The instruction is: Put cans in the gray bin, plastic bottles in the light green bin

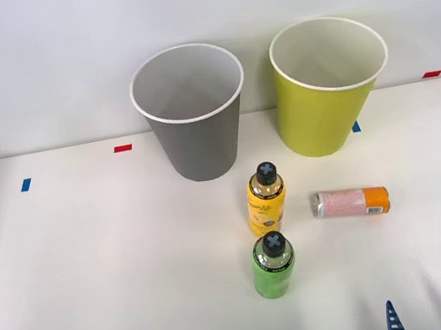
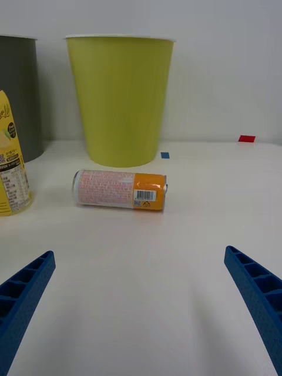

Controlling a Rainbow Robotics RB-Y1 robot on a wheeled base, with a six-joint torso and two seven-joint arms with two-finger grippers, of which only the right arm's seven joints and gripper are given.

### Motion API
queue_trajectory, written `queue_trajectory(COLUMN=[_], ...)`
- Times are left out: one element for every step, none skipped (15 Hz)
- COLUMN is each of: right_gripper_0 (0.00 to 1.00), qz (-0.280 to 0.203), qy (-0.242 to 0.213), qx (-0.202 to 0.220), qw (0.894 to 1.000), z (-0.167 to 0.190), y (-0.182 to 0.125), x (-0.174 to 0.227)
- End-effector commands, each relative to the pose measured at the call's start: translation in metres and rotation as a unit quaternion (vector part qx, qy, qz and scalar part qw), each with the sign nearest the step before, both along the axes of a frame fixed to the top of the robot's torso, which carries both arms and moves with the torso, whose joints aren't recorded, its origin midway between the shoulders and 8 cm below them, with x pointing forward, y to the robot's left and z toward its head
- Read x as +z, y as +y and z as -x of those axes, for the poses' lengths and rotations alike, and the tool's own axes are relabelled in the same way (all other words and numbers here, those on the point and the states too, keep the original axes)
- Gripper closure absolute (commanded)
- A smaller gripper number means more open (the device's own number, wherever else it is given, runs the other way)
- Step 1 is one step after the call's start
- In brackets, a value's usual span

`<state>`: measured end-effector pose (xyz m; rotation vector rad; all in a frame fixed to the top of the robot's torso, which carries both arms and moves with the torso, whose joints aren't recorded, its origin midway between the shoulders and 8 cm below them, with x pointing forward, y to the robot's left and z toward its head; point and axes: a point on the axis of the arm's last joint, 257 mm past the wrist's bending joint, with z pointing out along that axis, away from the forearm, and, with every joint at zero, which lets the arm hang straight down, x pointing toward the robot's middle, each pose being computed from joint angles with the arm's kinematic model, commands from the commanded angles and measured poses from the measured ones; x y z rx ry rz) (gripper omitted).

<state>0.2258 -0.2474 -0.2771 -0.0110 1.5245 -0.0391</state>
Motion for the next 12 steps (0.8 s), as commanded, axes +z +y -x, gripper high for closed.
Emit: queue_trajectory(right_gripper_0=[0.0,0.0,0.0,0.0,0.0,0.0,0.0,0.0,0.0,0.0,0.0,0.0], qz=[0.001,0.006,0.008,0.012,0.021,0.032,0.036,0.042,0.043,0.043,0.044,0.046], qy=[-0.016,-0.021,-0.022,-0.024,-0.023,-0.02,-0.017,-0.015,-0.015,-0.015,-0.014,-0.014], qx=[0.004,0.009,0.013,0.015,0.018,0.023,0.026,0.031,0.032,0.032,0.031,0.031], qw=[1.0,1.0,1.0,1.0,0.999,0.999,0.999,0.999,0.998,0.998,0.998,0.998], z=[0.009,0.01,0.01,0.01,0.01,0.01,0.01,0.01,0.01,0.011,0.011,0.011], y=[0.004,0.008,0.014,0.017,0.017,0.017,0.018,0.02,0.02,0.019,0.019,0.018], x=[0.002,0.004,0.005,0.006,0.005,0.003,0.002,0.001,0.001,0.001,0.0,0.001])
